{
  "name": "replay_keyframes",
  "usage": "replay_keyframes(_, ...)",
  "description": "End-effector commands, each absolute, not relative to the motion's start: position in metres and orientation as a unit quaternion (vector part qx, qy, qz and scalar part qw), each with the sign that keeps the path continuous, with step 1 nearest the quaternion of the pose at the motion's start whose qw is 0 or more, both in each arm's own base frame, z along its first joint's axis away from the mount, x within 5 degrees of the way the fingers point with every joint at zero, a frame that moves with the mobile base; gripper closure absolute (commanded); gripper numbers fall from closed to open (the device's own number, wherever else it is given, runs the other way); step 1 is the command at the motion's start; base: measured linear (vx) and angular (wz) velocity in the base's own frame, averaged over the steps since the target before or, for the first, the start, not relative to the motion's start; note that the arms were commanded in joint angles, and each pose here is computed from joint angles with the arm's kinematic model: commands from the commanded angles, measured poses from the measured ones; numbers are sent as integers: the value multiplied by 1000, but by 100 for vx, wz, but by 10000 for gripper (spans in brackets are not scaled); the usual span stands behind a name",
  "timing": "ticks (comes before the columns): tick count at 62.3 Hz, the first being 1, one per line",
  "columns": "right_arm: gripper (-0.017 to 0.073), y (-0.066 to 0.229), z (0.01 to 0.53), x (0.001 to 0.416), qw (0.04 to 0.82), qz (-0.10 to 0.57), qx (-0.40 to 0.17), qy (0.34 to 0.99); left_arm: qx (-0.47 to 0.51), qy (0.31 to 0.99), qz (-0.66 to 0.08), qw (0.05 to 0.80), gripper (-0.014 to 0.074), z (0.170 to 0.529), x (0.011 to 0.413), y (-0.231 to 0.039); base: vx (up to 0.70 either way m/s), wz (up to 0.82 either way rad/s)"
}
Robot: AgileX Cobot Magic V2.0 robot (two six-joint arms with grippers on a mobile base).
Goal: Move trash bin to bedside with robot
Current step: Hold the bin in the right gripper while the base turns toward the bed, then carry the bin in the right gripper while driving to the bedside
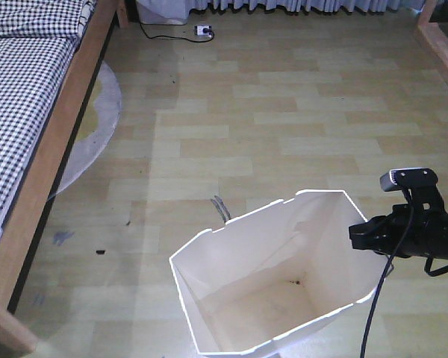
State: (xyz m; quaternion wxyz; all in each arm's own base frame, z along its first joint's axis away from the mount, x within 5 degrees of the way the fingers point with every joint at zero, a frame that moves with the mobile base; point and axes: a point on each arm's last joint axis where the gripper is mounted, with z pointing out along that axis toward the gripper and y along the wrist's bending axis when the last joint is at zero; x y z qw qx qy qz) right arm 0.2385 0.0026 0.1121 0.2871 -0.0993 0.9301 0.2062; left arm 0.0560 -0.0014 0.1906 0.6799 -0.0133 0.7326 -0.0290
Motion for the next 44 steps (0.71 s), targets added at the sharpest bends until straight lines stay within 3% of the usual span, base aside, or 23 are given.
replay_keyframes(1, 565, 13, 141, 249, 358, 293, -58, 885, -15, 712, -37, 701, 599, 189, 57, -2, 44, 1)
replay_keyframes(44, 565, 12, 141, 249, 357, 292, -57, 886, -15, 712, -37, 701, 599, 189, 57, -2, 46, -2)
